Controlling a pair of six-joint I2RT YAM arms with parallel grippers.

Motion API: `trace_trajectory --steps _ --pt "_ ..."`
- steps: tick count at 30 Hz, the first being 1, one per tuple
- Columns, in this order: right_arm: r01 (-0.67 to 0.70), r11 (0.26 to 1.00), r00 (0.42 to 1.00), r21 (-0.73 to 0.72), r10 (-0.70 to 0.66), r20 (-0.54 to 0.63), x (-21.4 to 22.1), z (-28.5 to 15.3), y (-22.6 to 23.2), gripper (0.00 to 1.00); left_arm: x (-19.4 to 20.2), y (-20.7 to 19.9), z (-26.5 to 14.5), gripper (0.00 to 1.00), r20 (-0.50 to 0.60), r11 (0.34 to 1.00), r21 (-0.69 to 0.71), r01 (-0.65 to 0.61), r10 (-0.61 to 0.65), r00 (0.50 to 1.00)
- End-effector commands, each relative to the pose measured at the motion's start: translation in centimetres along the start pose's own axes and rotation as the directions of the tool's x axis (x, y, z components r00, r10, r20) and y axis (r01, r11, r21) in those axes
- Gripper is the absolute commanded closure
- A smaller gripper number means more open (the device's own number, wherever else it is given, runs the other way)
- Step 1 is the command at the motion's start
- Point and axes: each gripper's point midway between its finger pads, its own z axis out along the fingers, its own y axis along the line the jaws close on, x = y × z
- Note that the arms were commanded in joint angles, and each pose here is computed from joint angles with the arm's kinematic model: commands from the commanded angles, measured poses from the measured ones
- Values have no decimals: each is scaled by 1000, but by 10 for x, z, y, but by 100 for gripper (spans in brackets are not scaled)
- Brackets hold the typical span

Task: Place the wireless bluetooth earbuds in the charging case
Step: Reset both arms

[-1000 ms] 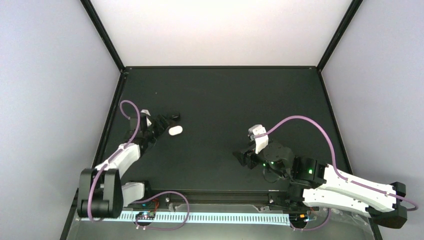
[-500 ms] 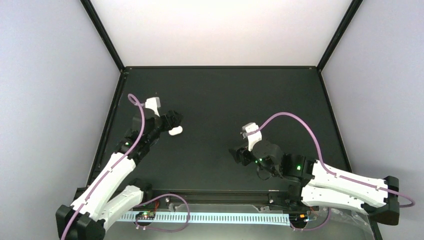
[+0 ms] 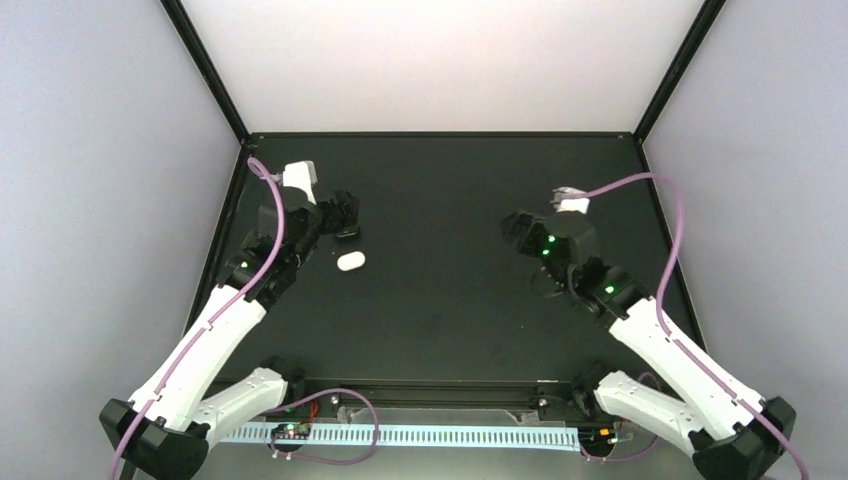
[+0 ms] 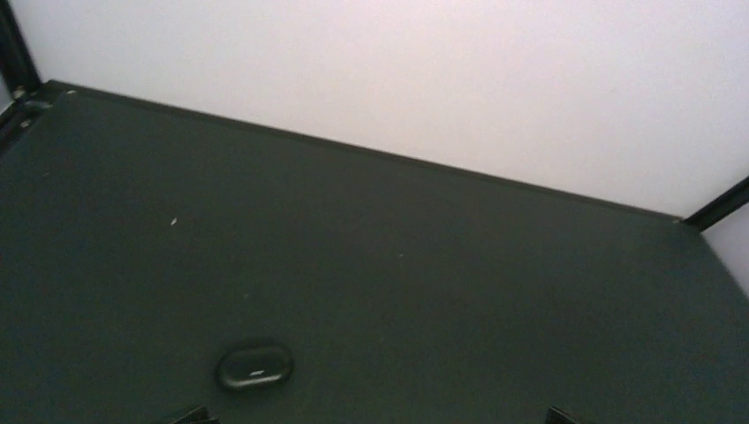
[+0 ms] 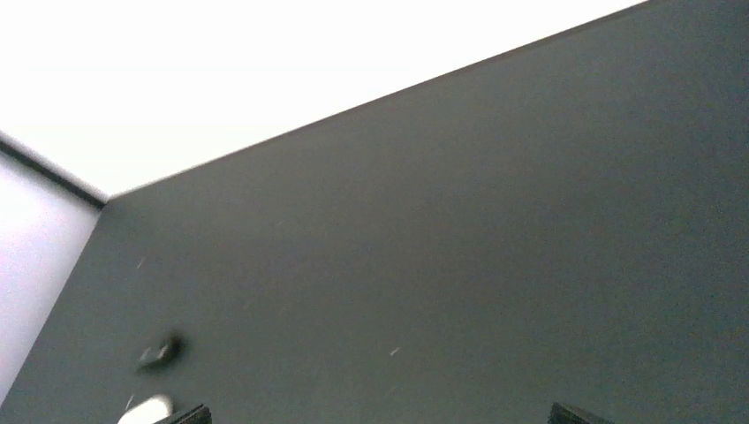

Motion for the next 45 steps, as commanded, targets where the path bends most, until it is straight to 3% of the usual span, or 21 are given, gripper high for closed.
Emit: trace_trajectory --steps 1,4,8,10,14,18,21,23,26,29,34,39,45 --pt "-164 985 980 48 157 123 -43 -14 -44 0 3 24 -7 1 -39 989 -140 -56 51 998" --pt "-143 982 976 128 118 184 -65 -32 -64 0 -4 32 -14 1 -18 979 -186 -82 80 997" --pt "-83 978 979 189 45 197 -73 -44 -72 0 -8 26 -20 1 32 985 -147 -91 97 995" --pt "-83 972 973 220 32 228 -79 -53 -78 0 -4 26 -20 1 14 974 -151 -167 171 985" --pt "-149 940 935 307 33 352 -94 -79 -97 0 5 46 -21 1 -1 931 -277 -237 246 969" --pt "-154 930 904 333 -3 428 -106 -97 -98 0 -4 31 -28 1 18 942 -202 -269 278 961" --pt "-113 958 903 264 -12 430 -129 -103 -71 0 -45 15 -36 1 32 941 -210 -265 277 960" --pt "-41 983 905 180 -40 424 -153 -111 -37 0 -85 -3 -49 1 100 955 -186 -230 251 963" --pt "71 997 866 25 -74 494 -200 -150 22 0 -132 -30 -76 1 232 979 -90 -182 199 952" --pt "134 989 808 -58 -75 584 -231 -191 52 0 -158 -49 -106 1 346 986 32 -165 144 927" --pt "219 975 753 -46 -139 643 -224 -210 43 0 -151 -42 -129 1 455 982 79 -172 118 883" --pt "303 950 693 -74 -166 702 -177 -208 21 0 -101 -33 -125 1 509 962 143 -231 129 851" --pt "281 958 726 -50 -178 664 -161 -194 9 0 -82 -36 -122 1 529 950 147 -275 159 833"
